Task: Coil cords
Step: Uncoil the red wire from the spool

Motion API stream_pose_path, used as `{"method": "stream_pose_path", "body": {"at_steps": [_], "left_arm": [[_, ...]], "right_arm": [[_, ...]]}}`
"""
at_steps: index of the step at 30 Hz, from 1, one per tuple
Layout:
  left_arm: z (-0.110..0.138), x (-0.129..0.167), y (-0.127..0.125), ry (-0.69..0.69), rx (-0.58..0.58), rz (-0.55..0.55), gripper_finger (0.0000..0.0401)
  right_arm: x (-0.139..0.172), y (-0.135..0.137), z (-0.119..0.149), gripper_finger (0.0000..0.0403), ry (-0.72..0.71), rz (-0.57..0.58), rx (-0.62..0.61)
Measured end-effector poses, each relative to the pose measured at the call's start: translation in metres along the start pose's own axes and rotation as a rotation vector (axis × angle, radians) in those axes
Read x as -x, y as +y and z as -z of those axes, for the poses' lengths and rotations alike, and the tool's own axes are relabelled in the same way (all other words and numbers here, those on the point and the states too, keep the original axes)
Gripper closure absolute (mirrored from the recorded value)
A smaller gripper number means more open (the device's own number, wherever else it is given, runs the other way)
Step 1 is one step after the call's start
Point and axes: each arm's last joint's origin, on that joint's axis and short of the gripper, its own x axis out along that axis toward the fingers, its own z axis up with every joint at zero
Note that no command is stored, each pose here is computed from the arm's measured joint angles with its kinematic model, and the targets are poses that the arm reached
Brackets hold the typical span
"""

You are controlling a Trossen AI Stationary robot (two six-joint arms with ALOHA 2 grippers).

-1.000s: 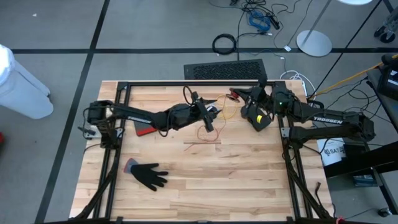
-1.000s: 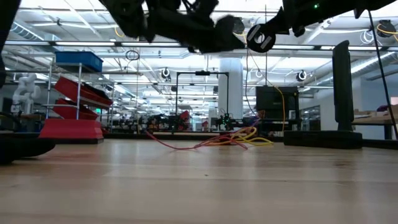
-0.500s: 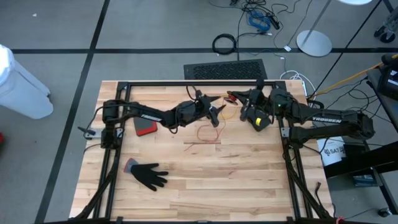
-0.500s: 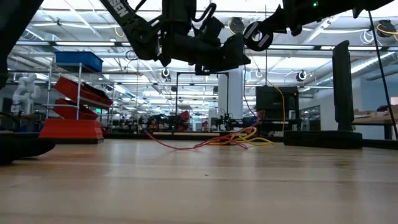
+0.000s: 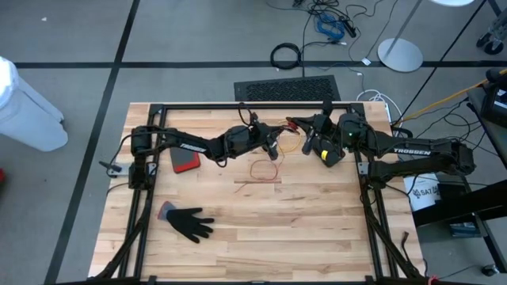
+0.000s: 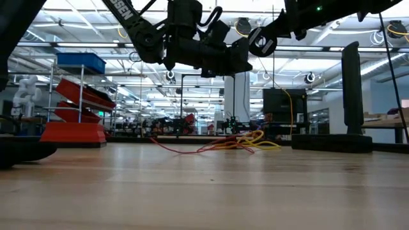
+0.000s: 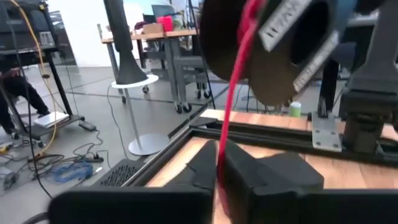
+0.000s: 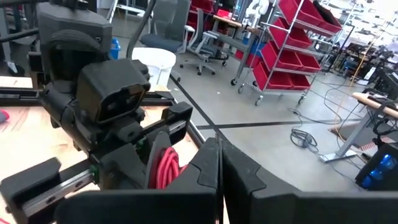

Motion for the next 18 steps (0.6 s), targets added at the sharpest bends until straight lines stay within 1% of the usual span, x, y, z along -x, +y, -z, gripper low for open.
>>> {"method": "stream_pose_path", "body": {"at_steps": [2, 5, 10, 12, 14, 18], "left_arm": [[-0.001, 0.001, 0.000, 0.005, -0.033, -0.002, 0.0391], [-0.007, 0.004, 0.000, 0.010, -0.073, -0.039, 0.0396], [-0.038, 0.015, -0.002, -0.055, -0.120, -0.059, 0.0398], [-0.047, 0.020, -0.007, -0.076, -0.138, -0.037, 0.0398], [-0.053, 0.024, -0.014, -0.097, -0.144, 0.014, 0.0399], [-0.051, 0.028, -0.028, -0.084, -0.148, 0.116, 0.0399]], "right_arm": [[0.000, 0.000, 0.001, 0.0403, 0.008, 0.004, 0.002], [0.000, -0.001, 0.004, 0.0403, 0.042, 0.018, 0.009], [0.000, -0.005, 0.012, 0.0403, 0.126, 0.063, 0.013], [-0.001, -0.007, 0.014, 0.0403, 0.144, 0.072, 0.002], [-0.001, -0.009, 0.015, 0.0403, 0.153, 0.083, -0.006], [-0.001, -0.012, 0.015, 0.0403, 0.146, 0.098, -0.014]]}}
